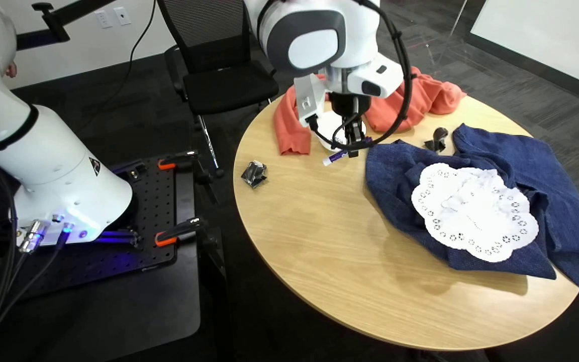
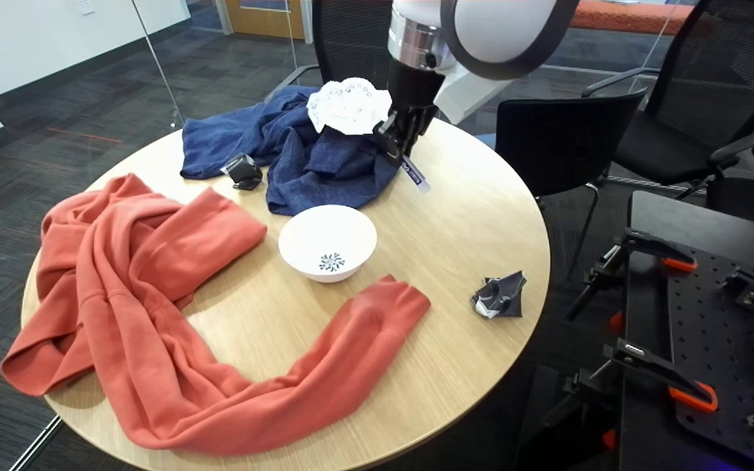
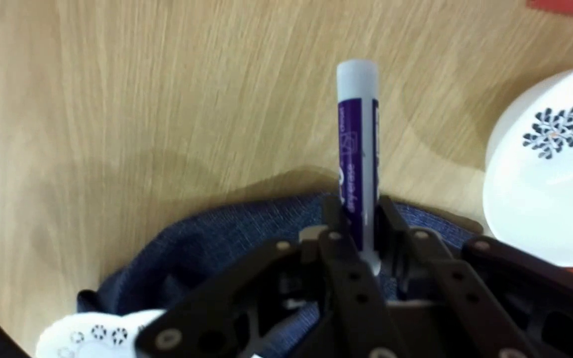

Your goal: Take the marker from the white bowl and put it on the table

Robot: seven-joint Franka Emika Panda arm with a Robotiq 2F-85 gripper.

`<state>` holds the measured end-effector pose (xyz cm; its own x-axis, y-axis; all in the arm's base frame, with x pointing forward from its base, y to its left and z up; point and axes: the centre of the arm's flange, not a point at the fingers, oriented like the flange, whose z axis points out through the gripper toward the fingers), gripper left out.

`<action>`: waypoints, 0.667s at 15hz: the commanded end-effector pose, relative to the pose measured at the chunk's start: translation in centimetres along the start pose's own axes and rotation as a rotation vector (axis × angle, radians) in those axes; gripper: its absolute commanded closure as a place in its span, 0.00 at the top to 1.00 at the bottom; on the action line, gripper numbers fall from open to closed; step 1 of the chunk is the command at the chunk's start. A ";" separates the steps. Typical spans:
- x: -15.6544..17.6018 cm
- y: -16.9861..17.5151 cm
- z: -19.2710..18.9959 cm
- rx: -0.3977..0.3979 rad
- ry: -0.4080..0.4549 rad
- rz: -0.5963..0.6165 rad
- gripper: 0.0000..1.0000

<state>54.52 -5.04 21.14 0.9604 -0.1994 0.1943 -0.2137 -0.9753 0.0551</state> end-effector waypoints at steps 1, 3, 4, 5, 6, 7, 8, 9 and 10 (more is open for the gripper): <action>-2.1 1.2 4.1 -0.001 -0.024 0.084 0.05; -3.1 1.6 6.2 -0.002 -0.069 0.104 0.05; -3.5 1.7 7.1 -0.003 -0.088 0.114 0.05; -3.9 1.7 7.7 -0.002 -0.105 0.123 0.05; -4.2 1.8 8.3 -0.002 -0.117 0.131 0.05; -4.4 1.8 8.6 -0.003 -0.126 0.137 0.05; -4.6 1.9 8.8 -0.003 -0.133 0.142 0.05; -4.7 1.9 8.8 -0.005 -0.134 0.150 0.44; -4.6 1.9 8.4 -0.004 -0.123 0.154 0.46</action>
<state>51.19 -6.64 11.94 0.9411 -0.3327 0.0596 -0.3359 -0.9404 0.0540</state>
